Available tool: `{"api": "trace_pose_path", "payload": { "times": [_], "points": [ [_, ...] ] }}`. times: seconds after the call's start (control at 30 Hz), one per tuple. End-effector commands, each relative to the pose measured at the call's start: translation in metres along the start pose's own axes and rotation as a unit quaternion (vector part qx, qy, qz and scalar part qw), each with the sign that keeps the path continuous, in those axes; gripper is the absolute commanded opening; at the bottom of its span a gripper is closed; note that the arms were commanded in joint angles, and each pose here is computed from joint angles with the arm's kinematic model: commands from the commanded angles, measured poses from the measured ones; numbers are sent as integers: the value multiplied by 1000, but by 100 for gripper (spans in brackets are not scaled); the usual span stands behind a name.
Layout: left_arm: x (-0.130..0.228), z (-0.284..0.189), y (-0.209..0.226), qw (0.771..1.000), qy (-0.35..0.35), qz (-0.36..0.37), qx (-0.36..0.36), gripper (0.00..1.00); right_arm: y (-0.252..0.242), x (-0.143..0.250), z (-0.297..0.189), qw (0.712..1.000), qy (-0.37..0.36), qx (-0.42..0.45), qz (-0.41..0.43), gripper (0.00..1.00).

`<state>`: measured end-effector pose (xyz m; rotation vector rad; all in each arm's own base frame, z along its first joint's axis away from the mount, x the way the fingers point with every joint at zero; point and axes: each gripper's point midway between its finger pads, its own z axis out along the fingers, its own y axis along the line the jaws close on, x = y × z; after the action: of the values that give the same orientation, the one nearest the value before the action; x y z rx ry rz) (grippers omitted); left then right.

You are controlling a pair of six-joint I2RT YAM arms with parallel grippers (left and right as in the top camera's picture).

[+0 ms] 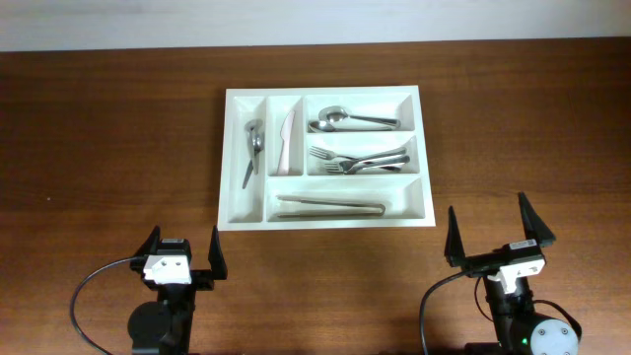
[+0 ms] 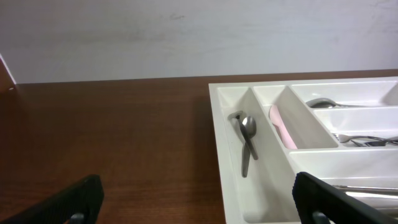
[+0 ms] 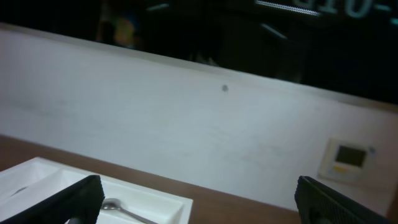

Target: Pack container

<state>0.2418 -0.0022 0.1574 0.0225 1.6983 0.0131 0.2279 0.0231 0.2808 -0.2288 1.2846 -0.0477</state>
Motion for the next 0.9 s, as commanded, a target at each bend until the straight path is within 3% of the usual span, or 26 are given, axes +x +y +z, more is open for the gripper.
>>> {"api": "trace_pose_path", "payload": {
  "times": [0.0, 0.47, 0.77, 0.87],
  "points": [
    [3, 1, 2, 1000, 0, 9, -6, 99, -14, 10, -3, 998, 5, 47, 36, 99],
    [3, 1, 2, 1000, 0, 9, -6, 99, -7, 66, -5, 997, 52, 47, 41, 99],
    [3, 1, 2, 1000, 0, 9, -6, 99, 5, 125, -18, 982, 176, 31, 54, 99],
    [3, 1, 2, 1000, 0, 9, -6, 99, 5, 129, -18, 981, 183, 33, 53, 98]
  ]
}}
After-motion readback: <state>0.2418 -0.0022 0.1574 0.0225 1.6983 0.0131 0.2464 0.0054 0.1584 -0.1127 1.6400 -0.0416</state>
